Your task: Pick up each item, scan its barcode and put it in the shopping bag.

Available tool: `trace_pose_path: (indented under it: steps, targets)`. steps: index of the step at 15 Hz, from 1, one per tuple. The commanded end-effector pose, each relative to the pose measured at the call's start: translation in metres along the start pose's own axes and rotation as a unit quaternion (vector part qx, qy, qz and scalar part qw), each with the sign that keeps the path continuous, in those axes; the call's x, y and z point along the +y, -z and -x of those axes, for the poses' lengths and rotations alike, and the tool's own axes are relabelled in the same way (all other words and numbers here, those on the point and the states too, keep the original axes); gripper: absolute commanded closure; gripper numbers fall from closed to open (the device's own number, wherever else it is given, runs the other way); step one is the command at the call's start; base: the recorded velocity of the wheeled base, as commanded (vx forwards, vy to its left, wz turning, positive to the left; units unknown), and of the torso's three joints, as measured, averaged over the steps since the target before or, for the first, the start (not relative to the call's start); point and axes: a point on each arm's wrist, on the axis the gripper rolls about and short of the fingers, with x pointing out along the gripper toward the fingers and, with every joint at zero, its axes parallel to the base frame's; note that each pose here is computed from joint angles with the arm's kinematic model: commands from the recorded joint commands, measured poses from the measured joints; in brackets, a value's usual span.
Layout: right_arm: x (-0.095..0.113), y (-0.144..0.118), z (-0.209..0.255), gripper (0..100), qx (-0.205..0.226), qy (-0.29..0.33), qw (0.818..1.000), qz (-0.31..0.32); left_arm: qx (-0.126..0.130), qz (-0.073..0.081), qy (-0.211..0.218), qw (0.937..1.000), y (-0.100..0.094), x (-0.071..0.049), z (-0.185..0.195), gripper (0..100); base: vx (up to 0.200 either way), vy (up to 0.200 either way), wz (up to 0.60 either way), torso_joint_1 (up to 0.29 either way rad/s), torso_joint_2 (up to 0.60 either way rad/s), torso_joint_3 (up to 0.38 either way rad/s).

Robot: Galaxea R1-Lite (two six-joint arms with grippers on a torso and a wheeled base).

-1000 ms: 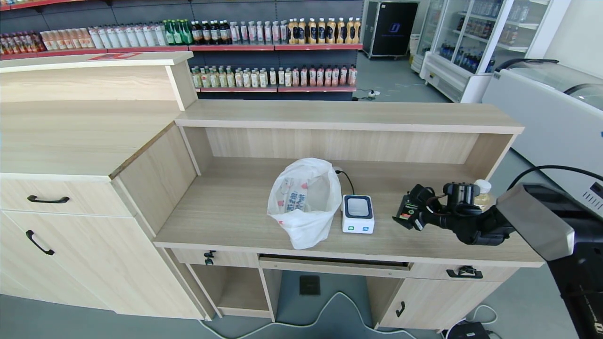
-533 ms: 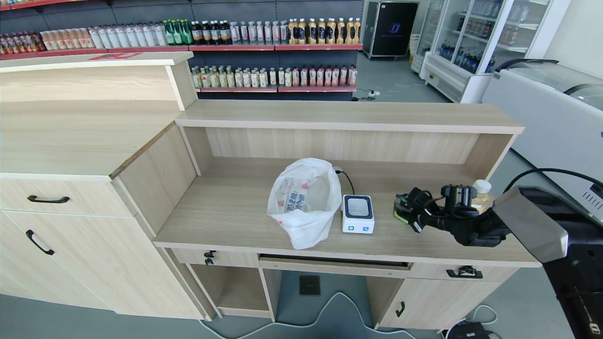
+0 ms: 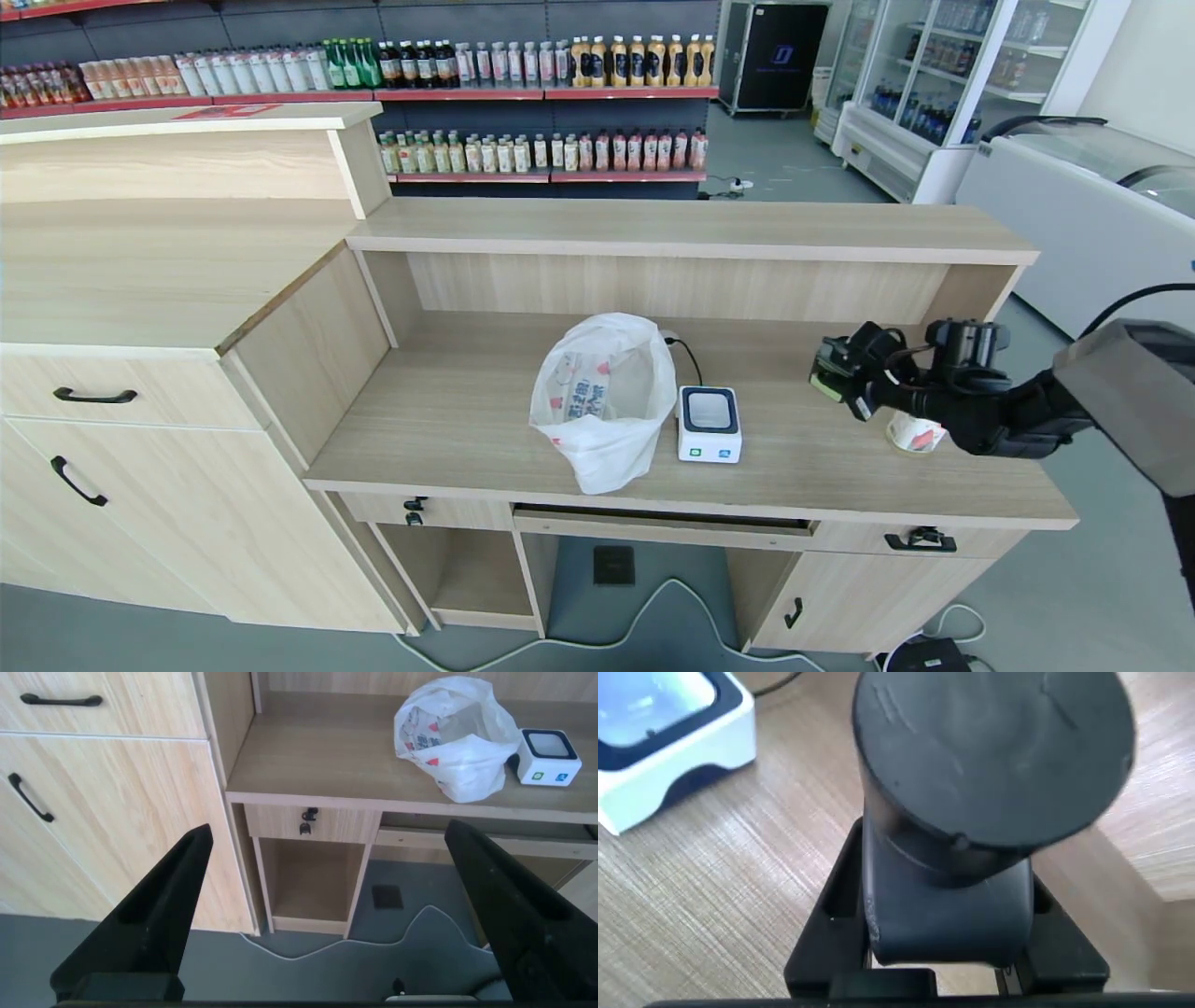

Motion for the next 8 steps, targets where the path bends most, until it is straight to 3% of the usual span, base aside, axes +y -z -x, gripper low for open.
trace_pose_path:
  steps: [1, 2, 3, 5, 6, 7, 8]
  targets:
    - [-0.038, -0.081, 0.091, 100, -0.052, 0.072, 0.995, 0.034, 0.0, 0.0, 0.0, 1.0, 0.0, 0.0, 0.0, 0, 0.0, 0.0, 0.0, 0.0, 0.0, 0.0]
    - [-0.038, -0.094, 0.113, 100, -0.066, 0.085, 0.992, 0.062, 0.0, 0.0, 0.0, 1.0, 0.0, 0.0, 0.0, 0, 0.0, 0.0, 0.0, 0.0, 0.0, 0.0]
    - [-0.028, -0.112, 0.153, 100, -0.078, 0.108, 0.983, 0.127, 0.0, 0.0, 0.0, 1.0, 0.0, 0.0, 0.0, 0, 0.0, 0.0, 0.0, 0.0, 0.0, 0.0]
    - [-0.004, -0.113, 0.209, 100, -0.058, 0.144, 0.956, 0.249, 0.0, 0.0, 0.0, 1.0, 0.0, 0.0, 0.0, 0, 0.0, 0.0, 0.0, 0.0, 0.0, 0.0]
    - [0.019, -0.114, 0.24, 100, -0.073, 0.123, 0.926, 0.349, 0.0, 0.0, 0.0, 1.0, 0.0, 0.0, 0.0, 0, 0.0, 0.0, 0.0, 0.0, 0.0, 0.0]
    - [0.031, -0.127, 0.247, 100, -0.134, 0.078, 0.898, 0.412, 0.0, 0.0, 0.0, 1.0, 0.0, 0.0, 0.0, 0, 0.0, 0.0, 0.0, 0.0, 0.0, 0.0]
    - [0.05, -0.145, 0.243, 100, -0.211, 0.032, 0.848, 0.485, 0.0, 0.0, 0.0, 1.0, 0.0, 0.0, 0.0, 0, 0.0, 0.0, 0.0, 0.0, 0.0, 0.0]
